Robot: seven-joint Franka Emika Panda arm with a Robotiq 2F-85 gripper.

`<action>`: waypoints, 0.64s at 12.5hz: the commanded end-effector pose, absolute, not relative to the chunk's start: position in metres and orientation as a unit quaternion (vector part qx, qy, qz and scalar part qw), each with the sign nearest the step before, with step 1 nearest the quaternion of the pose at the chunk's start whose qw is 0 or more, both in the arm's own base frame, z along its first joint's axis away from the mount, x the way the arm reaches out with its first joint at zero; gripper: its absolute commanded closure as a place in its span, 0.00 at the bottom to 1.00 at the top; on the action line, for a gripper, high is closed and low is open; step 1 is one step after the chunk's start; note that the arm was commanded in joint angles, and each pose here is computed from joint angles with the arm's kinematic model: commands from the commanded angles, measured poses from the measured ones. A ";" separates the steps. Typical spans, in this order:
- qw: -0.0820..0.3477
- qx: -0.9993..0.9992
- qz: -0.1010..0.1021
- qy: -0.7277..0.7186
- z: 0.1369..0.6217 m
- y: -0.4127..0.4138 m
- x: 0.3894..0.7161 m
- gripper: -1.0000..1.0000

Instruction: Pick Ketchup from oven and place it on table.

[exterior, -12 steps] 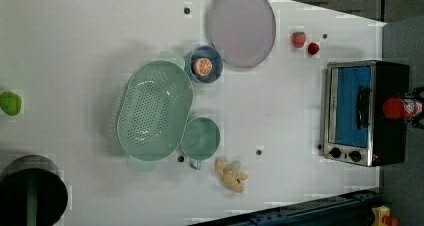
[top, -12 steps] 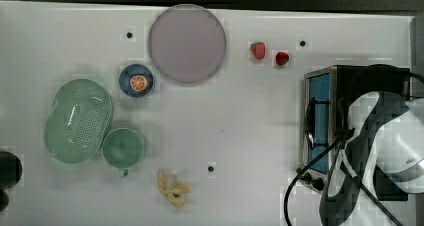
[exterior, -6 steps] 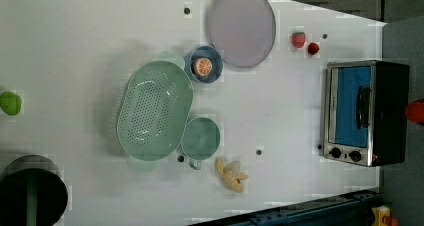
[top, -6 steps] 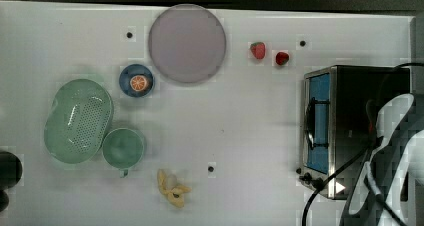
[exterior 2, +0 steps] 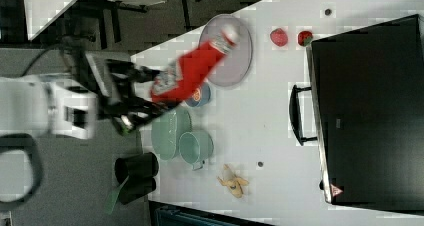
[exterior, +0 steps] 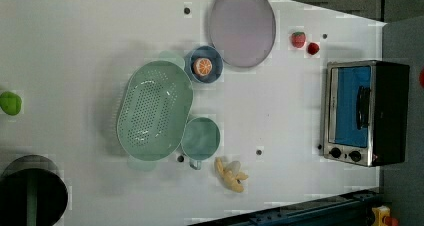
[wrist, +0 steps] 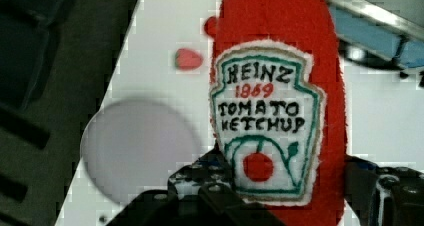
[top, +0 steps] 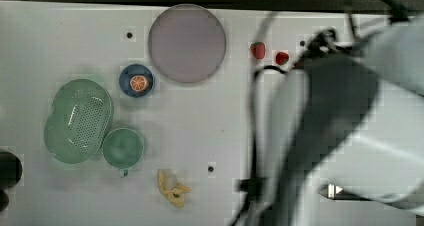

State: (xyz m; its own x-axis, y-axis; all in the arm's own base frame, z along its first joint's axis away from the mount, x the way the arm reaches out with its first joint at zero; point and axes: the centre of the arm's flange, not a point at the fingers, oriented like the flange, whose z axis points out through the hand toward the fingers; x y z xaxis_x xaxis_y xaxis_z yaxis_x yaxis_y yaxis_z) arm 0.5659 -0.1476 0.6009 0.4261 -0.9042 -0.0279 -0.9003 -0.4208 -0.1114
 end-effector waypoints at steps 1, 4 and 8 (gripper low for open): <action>0.041 -0.864 0.016 0.501 0.574 -0.102 0.571 0.39; 0.033 -0.889 0.042 0.456 0.543 -0.042 0.575 0.39; -0.013 -0.901 0.058 0.431 0.423 -0.020 0.559 0.39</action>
